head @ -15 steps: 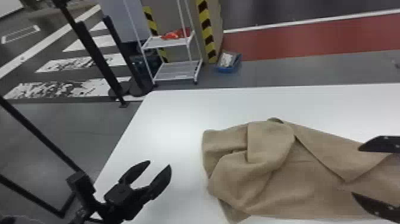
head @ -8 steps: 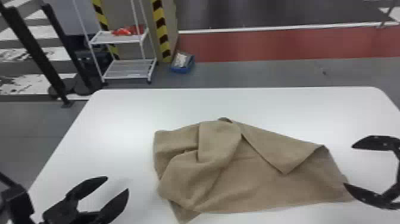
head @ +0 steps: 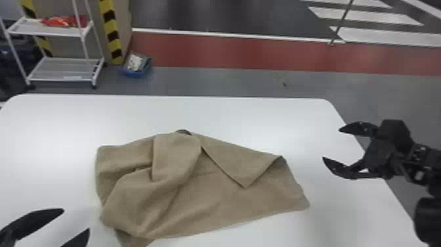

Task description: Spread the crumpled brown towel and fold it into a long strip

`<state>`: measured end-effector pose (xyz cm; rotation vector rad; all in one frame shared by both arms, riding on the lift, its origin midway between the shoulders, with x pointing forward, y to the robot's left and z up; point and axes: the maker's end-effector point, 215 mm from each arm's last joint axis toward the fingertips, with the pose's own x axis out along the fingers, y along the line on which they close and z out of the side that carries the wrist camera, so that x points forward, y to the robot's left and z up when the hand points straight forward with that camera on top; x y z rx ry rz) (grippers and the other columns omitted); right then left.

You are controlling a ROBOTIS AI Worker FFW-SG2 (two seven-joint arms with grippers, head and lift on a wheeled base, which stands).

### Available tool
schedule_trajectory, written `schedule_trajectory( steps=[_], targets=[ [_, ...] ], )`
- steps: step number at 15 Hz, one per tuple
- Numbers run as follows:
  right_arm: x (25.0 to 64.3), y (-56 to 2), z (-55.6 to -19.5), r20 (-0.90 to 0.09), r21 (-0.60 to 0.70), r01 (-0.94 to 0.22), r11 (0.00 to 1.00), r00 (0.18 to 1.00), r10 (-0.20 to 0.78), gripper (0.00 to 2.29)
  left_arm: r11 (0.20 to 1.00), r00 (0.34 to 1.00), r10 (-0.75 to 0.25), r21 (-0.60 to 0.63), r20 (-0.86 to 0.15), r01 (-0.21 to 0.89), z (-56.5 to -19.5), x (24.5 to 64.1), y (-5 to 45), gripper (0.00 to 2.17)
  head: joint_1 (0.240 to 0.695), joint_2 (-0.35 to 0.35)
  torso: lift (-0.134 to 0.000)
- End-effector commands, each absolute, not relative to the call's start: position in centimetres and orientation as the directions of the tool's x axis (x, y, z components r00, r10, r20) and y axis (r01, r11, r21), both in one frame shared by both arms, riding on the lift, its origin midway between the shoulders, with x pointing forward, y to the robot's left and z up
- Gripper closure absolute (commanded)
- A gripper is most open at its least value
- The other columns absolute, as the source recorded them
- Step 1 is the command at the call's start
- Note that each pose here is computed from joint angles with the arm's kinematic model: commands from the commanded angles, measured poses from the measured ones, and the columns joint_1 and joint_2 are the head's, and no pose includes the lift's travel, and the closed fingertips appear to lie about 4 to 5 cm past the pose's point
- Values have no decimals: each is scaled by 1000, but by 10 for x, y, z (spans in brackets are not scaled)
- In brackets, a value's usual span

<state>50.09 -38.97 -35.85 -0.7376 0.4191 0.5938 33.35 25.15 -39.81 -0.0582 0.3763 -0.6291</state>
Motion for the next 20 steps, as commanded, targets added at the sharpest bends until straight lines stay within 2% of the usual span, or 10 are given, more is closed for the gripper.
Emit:
schedule_trajectory(
  steps=[1,3,6,8,10,15,18,20],
  targets=[
    [515,-388,-348,-527,-503,-621,601,772,356,90,778,704,-623,-173,-342,604,-404,320,236,205,695,-178,-125],
    [523,-386,-343,-512,-509,-607,610,783,353,87,745,665,-657,-172,-357,644,-408,311,222,208,695,-199,-125],
    [532,-394,-328,-480,-525,-573,630,810,337,87,738,642,-659,-172,-392,652,-421,309,202,208,695,-222,-125],
    [547,-421,-317,-424,-525,-473,708,866,264,87,732,627,-656,-155,-420,663,-431,310,186,208,695,-246,-125],
    [556,-433,-324,-421,-529,-435,729,880,220,87,726,617,-657,-143,-432,673,-436,311,179,208,695,-282,-125],
    [568,-446,-331,-423,-500,-417,759,883,206,80,710,610,-664,-112,-433,695,-434,303,170,265,695,-335,-125],
    [574,-444,-331,-419,-485,-414,771,883,211,73,693,619,-672,-51,-406,719,-424,299,160,265,695,-341,-125],
    [575,-446,-333,-419,-477,-408,778,884,207,70,679,607,-671,-25,-427,733,-430,296,147,265,695,-345,-125]
  ],
)
